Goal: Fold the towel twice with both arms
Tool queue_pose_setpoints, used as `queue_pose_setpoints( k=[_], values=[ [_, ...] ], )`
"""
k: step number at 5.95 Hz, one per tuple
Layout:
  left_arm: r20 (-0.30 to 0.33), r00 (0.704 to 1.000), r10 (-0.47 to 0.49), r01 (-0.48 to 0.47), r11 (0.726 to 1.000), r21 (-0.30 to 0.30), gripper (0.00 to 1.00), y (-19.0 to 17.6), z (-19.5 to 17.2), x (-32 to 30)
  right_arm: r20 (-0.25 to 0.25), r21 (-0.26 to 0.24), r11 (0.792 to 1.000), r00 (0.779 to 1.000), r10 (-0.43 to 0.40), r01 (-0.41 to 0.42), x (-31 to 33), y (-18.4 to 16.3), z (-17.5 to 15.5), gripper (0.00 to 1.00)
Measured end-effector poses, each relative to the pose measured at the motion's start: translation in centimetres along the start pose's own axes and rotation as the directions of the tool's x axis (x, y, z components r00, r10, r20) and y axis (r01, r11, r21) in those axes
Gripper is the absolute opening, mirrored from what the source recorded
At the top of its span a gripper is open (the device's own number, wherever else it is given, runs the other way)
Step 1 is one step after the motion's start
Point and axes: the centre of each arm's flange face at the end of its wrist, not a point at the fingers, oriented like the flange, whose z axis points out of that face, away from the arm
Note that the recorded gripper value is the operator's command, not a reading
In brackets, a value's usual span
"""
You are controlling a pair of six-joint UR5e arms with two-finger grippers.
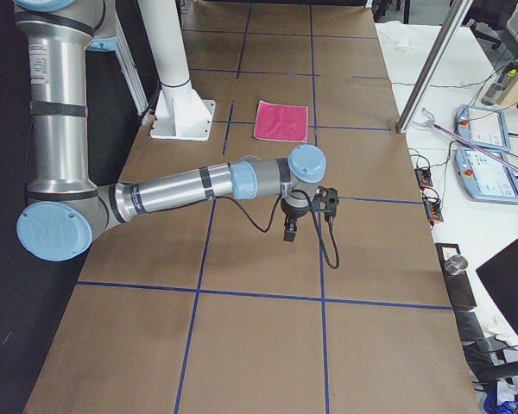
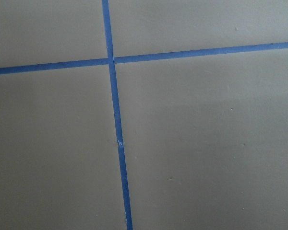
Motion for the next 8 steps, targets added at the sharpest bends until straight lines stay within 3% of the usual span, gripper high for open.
queue_pose_setpoints(
  k=[1,4,6,8],
  values=[
    [0.003,1.000,0.018,-0.018,1.000,0.013,1.00,-0.2,0.1,0.1,-0.001,-0.002,1.000,1.000,0.030,-0.030,-4.8,1.5,0.9,1.00],
    [0.004,0.998,0.059,-0.059,0.998,0.025,1.00,-0.9,0.7,0.9,0.090,0.062,0.997,0.995,0.032,-0.038,-19.2,6.6,7.2,1.00],
    [0.001,0.998,0.065,-0.065,0.998,0.022,1.00,-0.9,0.8,1.2,0.106,0.096,0.984,0.984,0.141,-0.152,-32.0,12.2,14.0,0.99],
    [0.000,0.998,0.064,-0.064,0.998,0.022,1.00,-0.9,0.8,1.3,0.067,0.087,0.948,0.951,0.302,-0.307,-43.7,17.1,19.8,0.99]
  ],
)
